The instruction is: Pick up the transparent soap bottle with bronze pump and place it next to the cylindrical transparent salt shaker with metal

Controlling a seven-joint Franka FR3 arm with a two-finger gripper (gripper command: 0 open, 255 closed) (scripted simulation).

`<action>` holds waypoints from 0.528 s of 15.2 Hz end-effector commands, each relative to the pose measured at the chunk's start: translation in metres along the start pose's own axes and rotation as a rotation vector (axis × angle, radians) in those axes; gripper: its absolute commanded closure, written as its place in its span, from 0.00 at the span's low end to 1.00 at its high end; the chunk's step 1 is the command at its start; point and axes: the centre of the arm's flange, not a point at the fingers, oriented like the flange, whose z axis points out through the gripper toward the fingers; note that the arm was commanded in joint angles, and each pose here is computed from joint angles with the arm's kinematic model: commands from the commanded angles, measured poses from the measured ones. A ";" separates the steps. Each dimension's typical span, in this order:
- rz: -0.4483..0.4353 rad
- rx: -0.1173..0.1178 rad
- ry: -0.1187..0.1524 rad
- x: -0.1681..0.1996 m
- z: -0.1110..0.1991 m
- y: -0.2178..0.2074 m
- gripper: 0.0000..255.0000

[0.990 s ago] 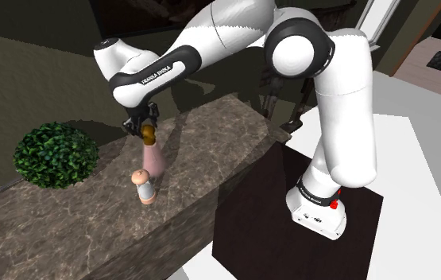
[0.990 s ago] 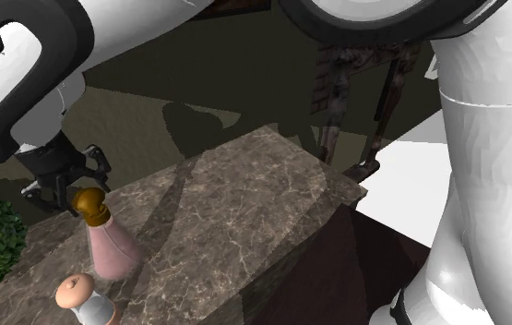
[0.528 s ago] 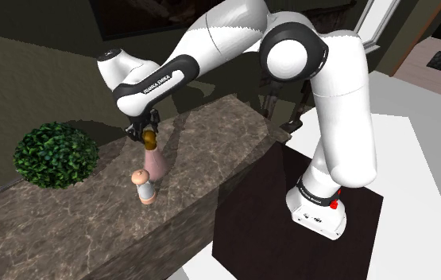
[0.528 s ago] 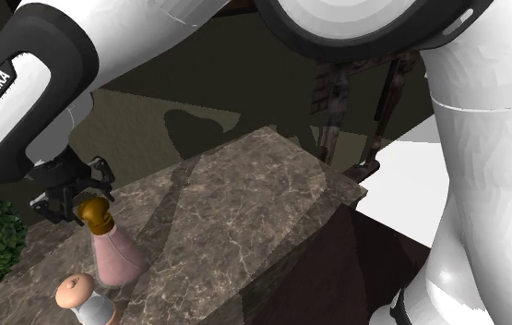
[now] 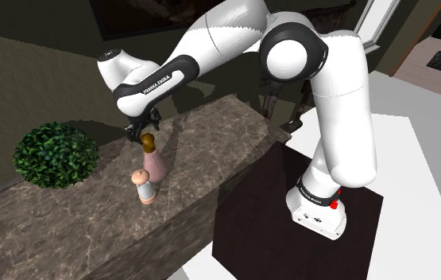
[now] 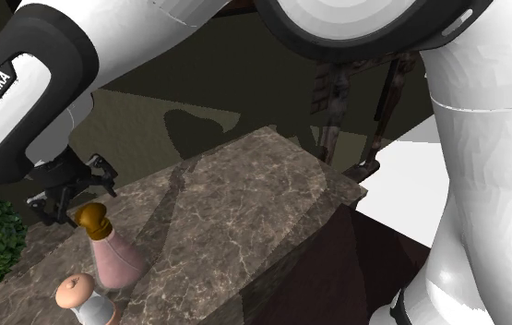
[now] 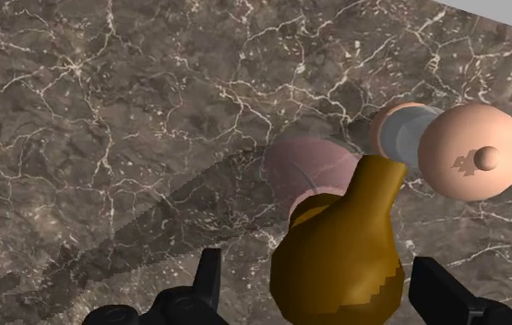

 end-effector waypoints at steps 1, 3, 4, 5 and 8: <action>0.000 0.000 0.000 0.000 0.000 0.000 0.00; 0.000 0.000 0.000 0.000 0.000 0.000 0.00; 0.000 0.000 0.000 0.000 -0.013 0.000 0.00; 0.000 0.000 0.000 0.000 -0.026 0.000 0.00; 0.000 0.000 0.000 0.000 -0.050 0.000 0.00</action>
